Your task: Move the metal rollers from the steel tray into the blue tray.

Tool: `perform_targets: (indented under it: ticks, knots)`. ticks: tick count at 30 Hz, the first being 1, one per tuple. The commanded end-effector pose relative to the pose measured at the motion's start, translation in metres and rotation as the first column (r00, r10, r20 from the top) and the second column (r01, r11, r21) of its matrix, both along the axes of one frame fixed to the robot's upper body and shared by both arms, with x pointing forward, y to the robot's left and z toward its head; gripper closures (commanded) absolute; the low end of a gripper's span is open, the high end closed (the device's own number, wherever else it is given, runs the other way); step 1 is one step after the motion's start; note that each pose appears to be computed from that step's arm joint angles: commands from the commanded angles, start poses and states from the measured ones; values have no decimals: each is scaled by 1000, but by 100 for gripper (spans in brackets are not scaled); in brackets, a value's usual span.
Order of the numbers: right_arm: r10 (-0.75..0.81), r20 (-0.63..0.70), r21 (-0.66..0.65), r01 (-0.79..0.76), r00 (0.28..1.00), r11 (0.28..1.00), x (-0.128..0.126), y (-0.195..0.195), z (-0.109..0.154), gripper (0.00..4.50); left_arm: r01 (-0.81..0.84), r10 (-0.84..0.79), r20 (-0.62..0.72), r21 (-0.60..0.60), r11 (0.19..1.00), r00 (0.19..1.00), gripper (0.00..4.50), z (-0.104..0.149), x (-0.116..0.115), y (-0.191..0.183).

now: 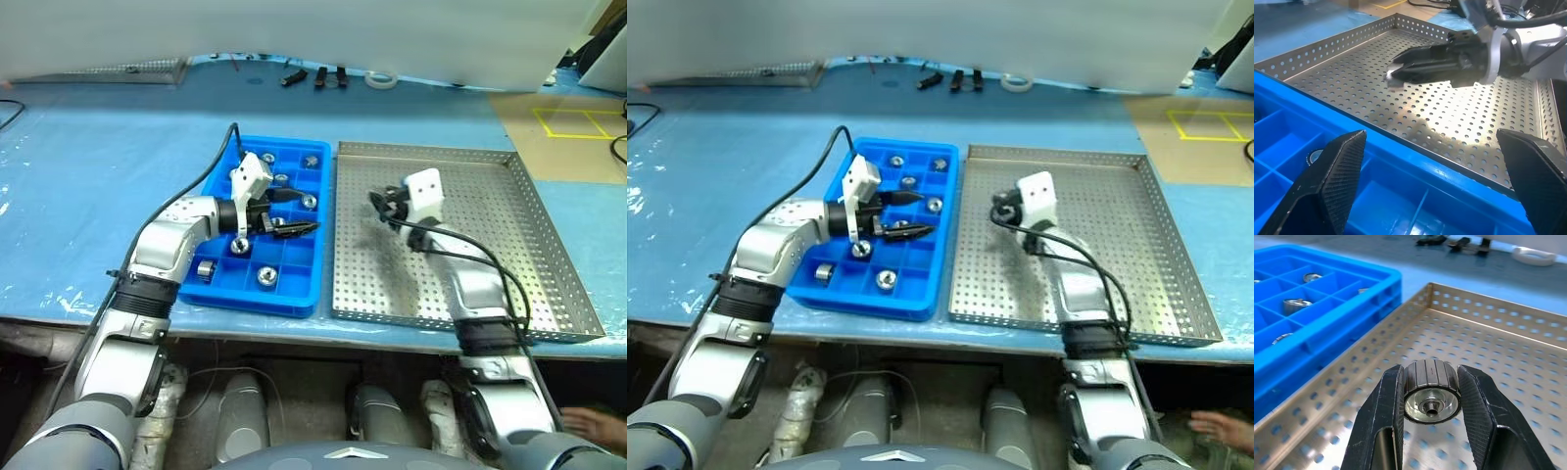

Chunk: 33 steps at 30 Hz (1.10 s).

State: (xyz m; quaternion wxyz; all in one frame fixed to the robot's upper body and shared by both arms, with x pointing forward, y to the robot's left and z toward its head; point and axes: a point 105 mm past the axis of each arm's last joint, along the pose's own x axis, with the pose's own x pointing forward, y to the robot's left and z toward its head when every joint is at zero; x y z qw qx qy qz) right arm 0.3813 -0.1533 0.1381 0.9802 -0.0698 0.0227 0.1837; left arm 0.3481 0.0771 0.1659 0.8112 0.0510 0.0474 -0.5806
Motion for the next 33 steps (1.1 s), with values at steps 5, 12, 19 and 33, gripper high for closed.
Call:
perform_targets:
  ticks: [5, 12, 19, 33]
  knots:
    - [367, 113, 14, -371, 923, 929, -44, 48, 64, 323, 115, -114, 75, -3, 993, 991, 0, 19, -29, 6]
    - [665, -18, -21, -665, 747, 747, -66, 86, 55, 323, 22, -23, 51, 34, 999, 998, 0, 8, -52, 36]
    - [788, -89, -13, -792, 610, 611, -70, 111, 45, 323, -124, 122, 28, 71, 990, 992, 0, -4, -75, 66]
    - [813, -181, -70, -831, 554, 551, -65, 103, 25, 323, -237, 237, -11, 45, 971, 971, 0, -14, -103, 66]
